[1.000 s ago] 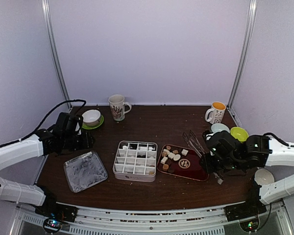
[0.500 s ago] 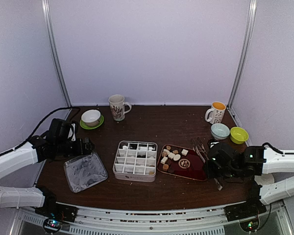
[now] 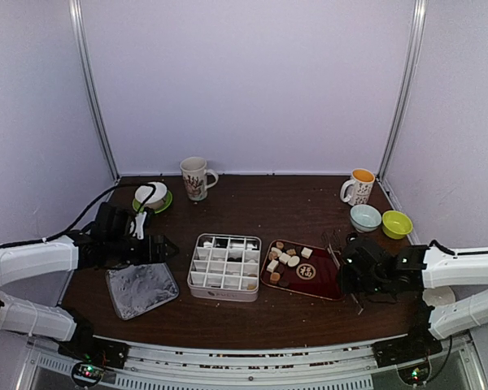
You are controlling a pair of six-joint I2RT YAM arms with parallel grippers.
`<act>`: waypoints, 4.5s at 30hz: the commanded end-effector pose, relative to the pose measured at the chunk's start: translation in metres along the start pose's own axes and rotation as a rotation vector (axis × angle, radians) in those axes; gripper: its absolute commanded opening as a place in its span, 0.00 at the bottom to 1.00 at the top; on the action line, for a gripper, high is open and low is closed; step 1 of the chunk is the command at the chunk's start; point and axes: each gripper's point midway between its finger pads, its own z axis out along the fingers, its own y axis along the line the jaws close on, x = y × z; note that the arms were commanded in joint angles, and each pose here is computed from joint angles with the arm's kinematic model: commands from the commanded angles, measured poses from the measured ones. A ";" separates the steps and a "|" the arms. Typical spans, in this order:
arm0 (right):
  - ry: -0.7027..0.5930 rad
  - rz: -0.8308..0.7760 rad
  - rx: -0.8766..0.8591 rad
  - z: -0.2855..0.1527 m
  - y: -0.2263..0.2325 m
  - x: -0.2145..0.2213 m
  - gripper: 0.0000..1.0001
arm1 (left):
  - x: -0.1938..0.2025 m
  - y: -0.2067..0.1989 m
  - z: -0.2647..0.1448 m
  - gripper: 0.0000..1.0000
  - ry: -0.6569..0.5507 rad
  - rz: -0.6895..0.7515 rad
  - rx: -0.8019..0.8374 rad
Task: Pack the chocolate
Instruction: Place the clamp on the plate, then move the packing box to the center of the board, then pick up the box lid from the corner of the board.
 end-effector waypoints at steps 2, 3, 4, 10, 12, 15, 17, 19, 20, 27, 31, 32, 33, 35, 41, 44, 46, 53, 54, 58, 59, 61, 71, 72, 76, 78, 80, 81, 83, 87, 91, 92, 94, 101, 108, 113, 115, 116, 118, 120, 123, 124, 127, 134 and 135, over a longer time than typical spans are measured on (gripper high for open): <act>-0.017 0.035 -0.045 0.016 0.011 -0.006 0.37 | -0.002 -0.031 0.012 0.85 0.002 0.023 0.116; -0.004 0.029 -0.051 0.020 0.014 -0.004 0.37 | 0.000 -0.033 0.014 0.84 0.011 0.027 0.120; 0.011 0.020 -0.059 0.024 0.017 -0.002 0.37 | 0.001 -0.035 0.016 0.84 0.017 0.032 0.123; 0.067 -0.016 -0.014 0.043 0.018 0.010 0.37 | 0.012 -0.036 0.028 0.79 0.071 0.041 0.134; 0.073 -0.021 -0.008 0.046 0.018 0.011 0.38 | 0.014 -0.036 0.030 0.78 0.076 0.046 0.127; 0.071 -0.022 -0.007 0.047 0.019 0.011 0.44 | 0.013 -0.029 0.026 0.78 0.064 0.043 0.079; 0.068 -0.021 -0.009 0.047 0.020 0.010 0.48 | 0.013 -0.022 0.023 0.78 0.064 0.044 0.034; 0.064 -0.022 -0.012 0.047 0.020 0.009 0.49 | 0.012 -0.016 0.019 0.78 0.067 0.046 -0.007; 0.063 -0.024 -0.013 0.046 0.020 0.009 0.50 | 0.012 -0.014 0.017 0.78 0.067 0.047 -0.026; 0.053 -0.033 0.000 0.045 0.019 0.005 0.59 | 0.011 -0.006 0.005 0.78 0.070 0.047 -0.092; 0.043 -0.035 -0.005 0.041 0.021 0.000 0.70 | 0.012 -0.007 0.006 0.78 0.078 0.042 -0.086; 0.041 -0.038 -0.006 0.040 0.022 -0.002 0.72 | 0.012 -0.007 0.007 0.78 0.079 0.041 -0.086; 0.036 -0.038 -0.007 0.039 0.022 -0.003 0.74 | 0.012 -0.007 0.007 0.78 0.080 0.038 -0.081; 0.031 -0.044 -0.006 0.036 0.022 -0.006 0.76 | 0.014 -0.010 0.011 0.78 0.093 0.030 -0.061; 0.002 -0.052 -0.001 0.028 0.021 -0.015 0.83 | 0.022 -0.025 0.027 0.77 0.123 0.007 0.023; -0.004 -0.052 -0.001 0.025 0.020 -0.017 0.86 | 0.024 -0.031 0.029 0.78 0.124 0.020 0.045; -0.004 -0.053 -0.002 0.024 0.020 -0.018 0.87 | 0.023 -0.037 0.030 0.79 0.121 0.031 0.066; -0.018 -0.056 -0.027 0.018 0.023 -0.022 0.87 | 0.031 -0.048 0.043 0.78 0.153 0.019 0.116; -0.022 -0.057 -0.030 0.016 0.023 -0.023 0.87 | 0.034 -0.048 0.045 0.78 0.164 0.017 0.119; -0.036 -0.059 -0.042 0.012 0.024 -0.026 0.86 | 0.042 -0.056 0.055 0.78 0.192 0.012 0.143; -0.039 -0.057 -0.046 0.011 0.025 -0.027 0.86 | 0.043 -0.060 0.056 0.78 0.197 0.013 0.155; -0.043 -0.055 -0.054 0.009 0.026 -0.028 0.85 | 0.044 -0.065 0.059 0.78 0.201 0.011 0.174; -0.045 -0.055 -0.062 0.008 0.031 -0.034 0.84 | 0.047 -0.085 0.075 0.78 0.216 0.015 0.237; -0.045 -0.056 -0.064 0.008 0.032 -0.034 0.84 | 0.047 -0.087 0.076 0.78 0.218 0.016 0.244; -0.046 -0.055 -0.065 0.007 0.032 -0.034 0.84 | 0.047 -0.098 0.078 0.78 0.215 0.028 0.250; -0.048 -0.055 -0.065 0.007 0.032 -0.035 0.84 | 0.046 -0.104 0.079 0.78 0.210 0.035 0.255; -0.051 -0.057 -0.065 0.006 0.032 -0.036 0.83 | 0.047 -0.110 0.082 0.78 0.212 0.033 0.266; -0.054 -0.056 -0.067 0.006 0.033 -0.037 0.84 | 0.048 -0.113 0.084 0.78 0.214 0.030 0.272; -0.059 -0.057 -0.071 0.004 0.034 -0.040 0.83 | 0.049 -0.119 0.088 0.78 0.219 0.029 0.284; -0.072 -0.063 -0.076 0.000 0.036 -0.044 0.83 | 0.051 -0.130 0.096 0.78 0.227 0.036 0.296; -0.088 -0.066 -0.077 -0.004 0.035 -0.048 0.83 | 0.046 -0.120 0.096 0.78 0.208 0.025 0.213; -0.091 -0.066 -0.076 -0.005 0.034 -0.048 0.83 | 0.044 -0.113 0.093 0.79 0.203 0.025 0.171; -0.097 -0.064 -0.078 -0.007 0.033 -0.049 0.83 | 0.039 -0.101 0.084 0.82 0.179 0.032 0.097; -0.116 -0.059 -0.081 -0.010 0.029 -0.050 0.83 | 0.017 -0.038 0.030 0.98 0.089 0.007 -0.200; -0.130 -0.068 -0.090 -0.013 0.031 -0.053 0.83 | 0.024 0.049 -0.034 0.98 0.070 -0.127 -0.504; -0.138 -0.074 -0.092 -0.014 0.031 -0.055 0.83 | 0.036 0.098 -0.080 0.98 0.017 -0.269 -0.646; -0.139 -0.078 -0.095 -0.014 0.032 -0.055 0.83 | 0.045 0.111 -0.089 0.95 0.015 -0.344 -0.657; -0.139 -0.080 -0.096 -0.014 0.033 -0.056 0.83 | 0.049 0.116 -0.094 0.92 0.006 -0.373 -0.662; -0.139 -0.084 -0.097 -0.014 0.034 -0.057 0.83 | 0.058 0.125 -0.101 0.87 0.001 -0.422 -0.691; -0.138 -0.084 -0.098 -0.014 0.035 -0.057 0.83 | 0.067 0.133 -0.107 0.82 0.000 -0.467 -0.718; -0.139 -0.085 -0.101 -0.014 0.035 -0.057 0.83 | 0.079 0.140 -0.113 0.76 -0.001 -0.538 -0.760; -0.139 -0.084 -0.097 -0.013 0.035 -0.057 0.83 | 0.084 0.145 -0.117 0.75 0.000 -0.567 -0.791; -0.142 -0.083 -0.100 -0.013 0.035 -0.057 0.83 | 0.095 0.155 -0.127 0.70 -0.003 -0.630 -0.873; -0.140 -0.081 -0.099 -0.013 0.034 -0.056 0.83 | 0.102 0.157 -0.113 0.55 0.022 -0.643 -0.844; -0.139 -0.083 -0.102 -0.013 0.035 -0.056 0.82 | 0.103 0.158 -0.114 0.54 0.018 -0.639 -0.852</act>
